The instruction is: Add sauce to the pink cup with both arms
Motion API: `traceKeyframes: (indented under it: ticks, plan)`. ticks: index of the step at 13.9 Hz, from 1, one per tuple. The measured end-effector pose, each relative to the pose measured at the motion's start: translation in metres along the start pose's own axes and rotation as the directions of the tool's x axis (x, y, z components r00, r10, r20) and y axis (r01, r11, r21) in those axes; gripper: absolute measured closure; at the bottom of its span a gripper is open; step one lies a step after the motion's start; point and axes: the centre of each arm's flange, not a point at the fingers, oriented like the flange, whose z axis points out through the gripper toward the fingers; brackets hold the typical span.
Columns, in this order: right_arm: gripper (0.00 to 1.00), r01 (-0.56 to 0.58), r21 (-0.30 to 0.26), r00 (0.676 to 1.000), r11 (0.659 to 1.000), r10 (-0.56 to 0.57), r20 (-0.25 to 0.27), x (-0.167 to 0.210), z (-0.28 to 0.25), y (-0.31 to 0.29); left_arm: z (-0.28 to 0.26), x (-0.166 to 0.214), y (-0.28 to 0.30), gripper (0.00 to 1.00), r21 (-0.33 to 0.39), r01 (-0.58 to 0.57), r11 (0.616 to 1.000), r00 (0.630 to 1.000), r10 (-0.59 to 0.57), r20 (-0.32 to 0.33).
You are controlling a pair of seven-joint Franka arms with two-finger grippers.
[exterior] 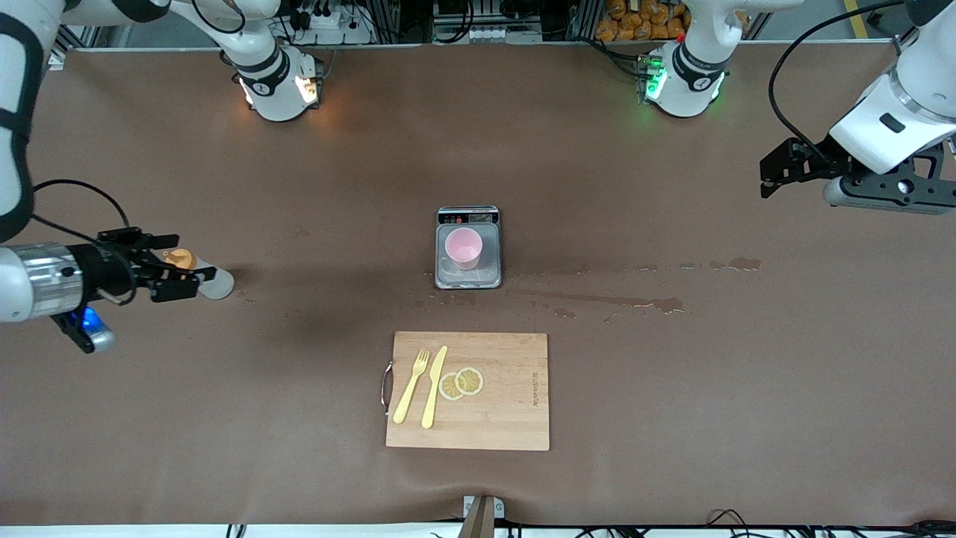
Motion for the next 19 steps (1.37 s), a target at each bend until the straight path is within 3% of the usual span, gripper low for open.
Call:
traceKeyframes:
  ticks: [3,5,7,11,19]
  plan:
    - [0.0,0.034,-0.027,0.998,0.999,-0.035,-0.043,-0.02,0.0,-0.017,0.0,0.0,0.0,0.0,0.0,0.0,1.0,1.0,0.0,0.0]
    - [0.0,0.103,-0.074,0.985,0.992,-0.112,-0.128,-0.027,-0.01,-0.016,0.0,0.0,0.0,0.0,0.0,0.0,1.0,1.0,0.0,0.001]
    - [0.0,0.194,-0.146,0.952,0.97,-0.222,-0.21,-0.05,-0.021,-0.021,0.001,0.0,0.0,0.0,0.0,0.0,1.0,1.0,0.0,0.001]
    - [0.0,0.291,-0.163,0.885,0.943,-0.33,-0.327,-0.079,-0.017,-0.021,0.001,0.0,0.0,0.0,0.0,0.0,1.0,1.0,0.0,0.002]
    - [0.0,0.423,-0.206,0.782,0.883,-0.47,-0.409,-0.063,0.008,0.057,0.001,0.0,-0.007,0.0,0.0,0.012,1.0,1.0,-0.012,0.003]
